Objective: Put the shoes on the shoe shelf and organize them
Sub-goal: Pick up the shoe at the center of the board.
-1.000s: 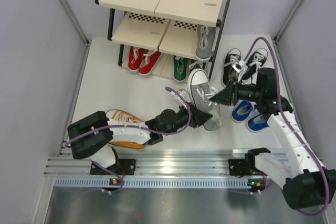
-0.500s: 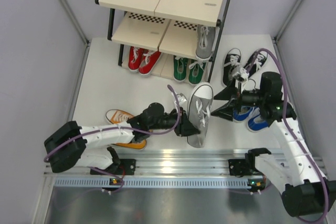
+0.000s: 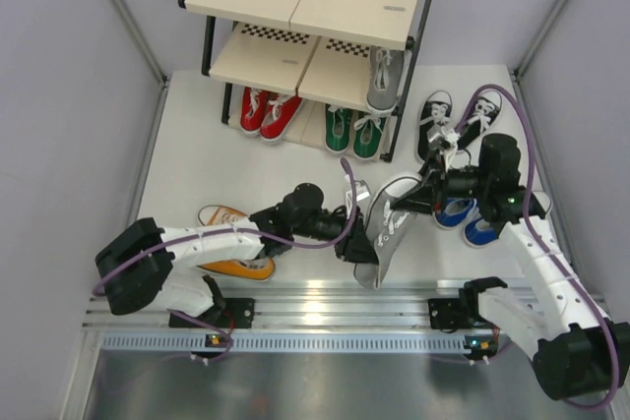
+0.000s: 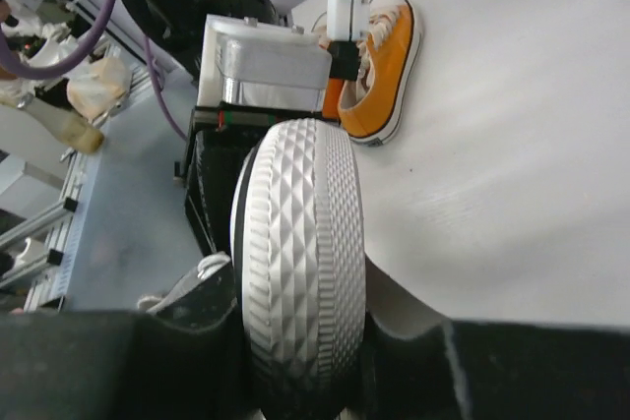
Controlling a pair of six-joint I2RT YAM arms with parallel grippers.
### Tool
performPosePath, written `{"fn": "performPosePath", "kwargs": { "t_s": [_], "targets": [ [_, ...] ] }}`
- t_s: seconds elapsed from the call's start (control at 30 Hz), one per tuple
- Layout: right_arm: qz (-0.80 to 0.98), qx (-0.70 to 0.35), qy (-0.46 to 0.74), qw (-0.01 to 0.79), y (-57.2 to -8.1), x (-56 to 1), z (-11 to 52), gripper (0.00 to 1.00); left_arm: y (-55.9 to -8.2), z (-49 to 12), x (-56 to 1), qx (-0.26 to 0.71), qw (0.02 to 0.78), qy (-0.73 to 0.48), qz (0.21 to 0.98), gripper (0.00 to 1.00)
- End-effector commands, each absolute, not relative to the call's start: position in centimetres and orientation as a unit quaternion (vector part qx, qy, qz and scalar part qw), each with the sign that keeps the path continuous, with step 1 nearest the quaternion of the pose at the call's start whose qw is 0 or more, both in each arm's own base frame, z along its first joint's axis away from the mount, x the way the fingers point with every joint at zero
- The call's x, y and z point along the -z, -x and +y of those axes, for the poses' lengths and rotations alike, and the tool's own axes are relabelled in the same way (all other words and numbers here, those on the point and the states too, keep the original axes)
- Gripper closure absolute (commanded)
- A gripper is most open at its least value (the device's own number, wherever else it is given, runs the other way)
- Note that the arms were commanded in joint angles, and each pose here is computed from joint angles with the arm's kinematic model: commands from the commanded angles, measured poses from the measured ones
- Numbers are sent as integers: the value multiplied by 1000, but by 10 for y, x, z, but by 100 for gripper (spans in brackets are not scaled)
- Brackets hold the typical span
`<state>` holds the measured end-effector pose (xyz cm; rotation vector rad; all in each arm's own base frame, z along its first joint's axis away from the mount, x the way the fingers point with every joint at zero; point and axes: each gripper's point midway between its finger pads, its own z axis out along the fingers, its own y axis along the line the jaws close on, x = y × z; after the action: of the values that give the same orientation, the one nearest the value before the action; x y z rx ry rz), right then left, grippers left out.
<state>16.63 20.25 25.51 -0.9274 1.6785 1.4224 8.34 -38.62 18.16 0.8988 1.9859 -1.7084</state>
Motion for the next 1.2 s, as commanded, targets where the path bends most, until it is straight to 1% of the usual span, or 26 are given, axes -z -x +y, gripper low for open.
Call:
{"fn": "performPosePath", "kwargs": {
  "t_s": [0.0,0.03,0.07,0.13,0.17,0.2,0.23,0.27,0.3,0.33,0.37,0.47,0.6,0.73,0.87,0.9,1.17],
  "targets": [
    [618,-560,394,385,-163,-274,207,100,-91,-401,-229,641,239,-342,644,100],
    [617,-559,396,388,-162,-276,207,100,-94,-401,-227,638,245,-336,648,100],
    [618,-556,394,392,-164,-276,205,100,-96,-398,-229,636,255,-329,650,98],
    [624,-546,386,404,-167,-277,202,100,-109,-395,-229,617,290,-301,667,76],
    [632,-542,373,409,-171,-277,199,100,-112,-387,-234,612,309,-292,666,60],
    [637,-538,364,415,-175,-277,196,100,-126,-383,-236,593,348,-271,673,51],
    [637,-530,356,431,-182,-281,192,100,-132,-377,-239,583,367,-259,677,42],
    [647,-536,334,426,-184,-279,190,100,-133,-365,-250,577,390,-248,673,31],
    [652,-536,322,428,-188,-279,188,100,-138,-357,-250,563,412,-241,675,24],
    [651,-531,317,440,-193,-282,185,100,-146,-349,-252,547,436,-225,678,21],
    [664,-534,290,437,-198,-279,181,100,-146,-337,-262,539,456,-220,673,19],
    [679,-539,241,436,-213,-277,173,100,-145,-318,-266,524,478,-212,672,18],
    [699,-540,174,435,-233,-270,159,100,-134,-312,-249,527,461,-214,681,18],
    [716,-537,134,426,-247,-260,150,100,-131,-314,-230,522,441,-200,702,19],
    [725,-531,113,424,-254,-253,145,100,-134,-320,-220,514,430,-174,722,20],
    [726,-531,110,422,-255,-251,144,100,-140,-320,-219,502,440,-163,726,19],
    [731,-530,106,416,-258,-246,143,100,-136,-335,-208,459,464,-238,719,18]
  ]
}}
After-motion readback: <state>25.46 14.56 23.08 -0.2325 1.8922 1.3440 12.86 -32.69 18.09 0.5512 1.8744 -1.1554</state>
